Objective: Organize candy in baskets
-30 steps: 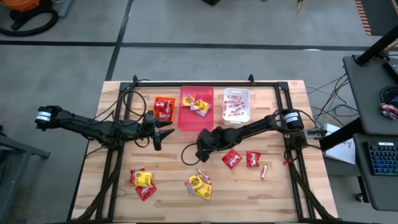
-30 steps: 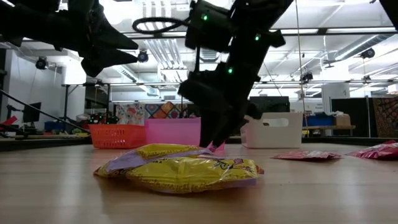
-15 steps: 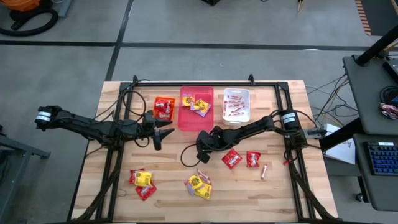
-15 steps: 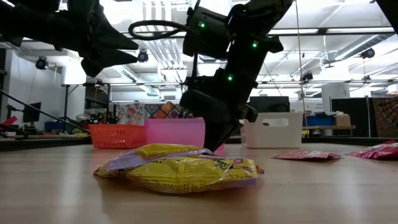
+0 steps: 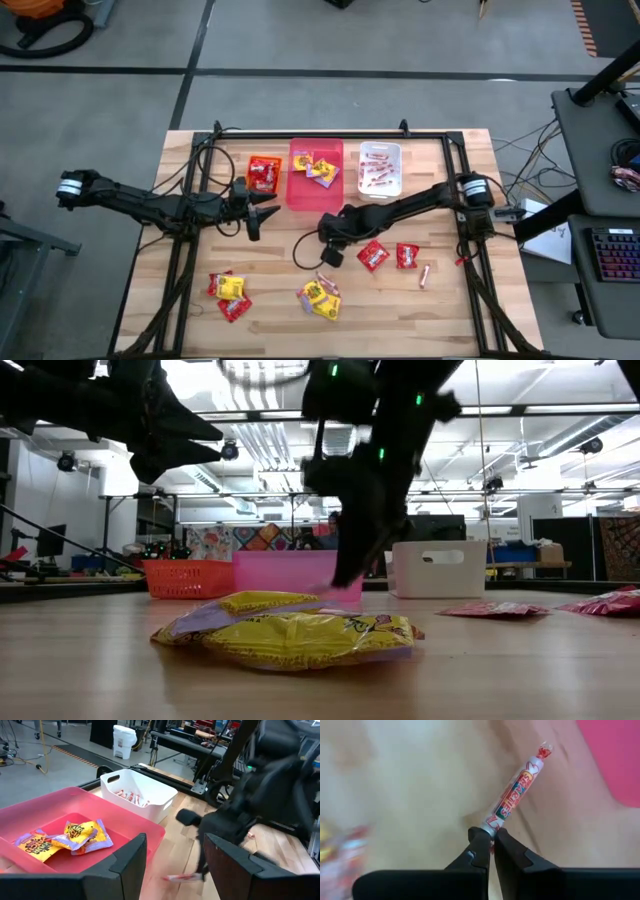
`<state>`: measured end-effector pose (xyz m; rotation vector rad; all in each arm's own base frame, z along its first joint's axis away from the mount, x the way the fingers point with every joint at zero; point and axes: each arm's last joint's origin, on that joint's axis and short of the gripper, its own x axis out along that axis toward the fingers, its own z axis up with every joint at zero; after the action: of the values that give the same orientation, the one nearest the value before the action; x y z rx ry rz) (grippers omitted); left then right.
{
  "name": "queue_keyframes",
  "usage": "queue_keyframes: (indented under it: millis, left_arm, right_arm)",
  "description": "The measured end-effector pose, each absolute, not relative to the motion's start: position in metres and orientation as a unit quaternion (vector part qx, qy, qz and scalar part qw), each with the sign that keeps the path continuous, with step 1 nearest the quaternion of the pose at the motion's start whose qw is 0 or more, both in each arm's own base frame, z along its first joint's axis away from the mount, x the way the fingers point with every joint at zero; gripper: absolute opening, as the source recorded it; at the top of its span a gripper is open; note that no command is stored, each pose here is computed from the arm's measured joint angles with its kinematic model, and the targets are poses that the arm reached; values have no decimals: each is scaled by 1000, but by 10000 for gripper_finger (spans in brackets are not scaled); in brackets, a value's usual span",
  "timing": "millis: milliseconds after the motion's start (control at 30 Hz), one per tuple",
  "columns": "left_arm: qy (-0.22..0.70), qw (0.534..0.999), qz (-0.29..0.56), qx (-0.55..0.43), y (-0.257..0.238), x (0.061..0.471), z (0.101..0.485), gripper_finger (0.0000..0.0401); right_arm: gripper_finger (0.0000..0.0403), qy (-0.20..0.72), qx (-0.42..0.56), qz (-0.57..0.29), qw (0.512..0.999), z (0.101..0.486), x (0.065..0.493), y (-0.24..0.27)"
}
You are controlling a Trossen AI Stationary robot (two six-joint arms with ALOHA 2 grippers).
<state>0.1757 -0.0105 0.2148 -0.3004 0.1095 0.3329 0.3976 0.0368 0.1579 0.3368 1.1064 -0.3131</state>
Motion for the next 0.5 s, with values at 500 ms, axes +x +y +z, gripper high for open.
queue_keyframes:
  millis: [500]
  left_arm:
    - [56, 973, 165, -148, -10, 176, 215, 181]
  right_arm:
    - [12, 459, 167, -42, 871, 239, 375, 35]
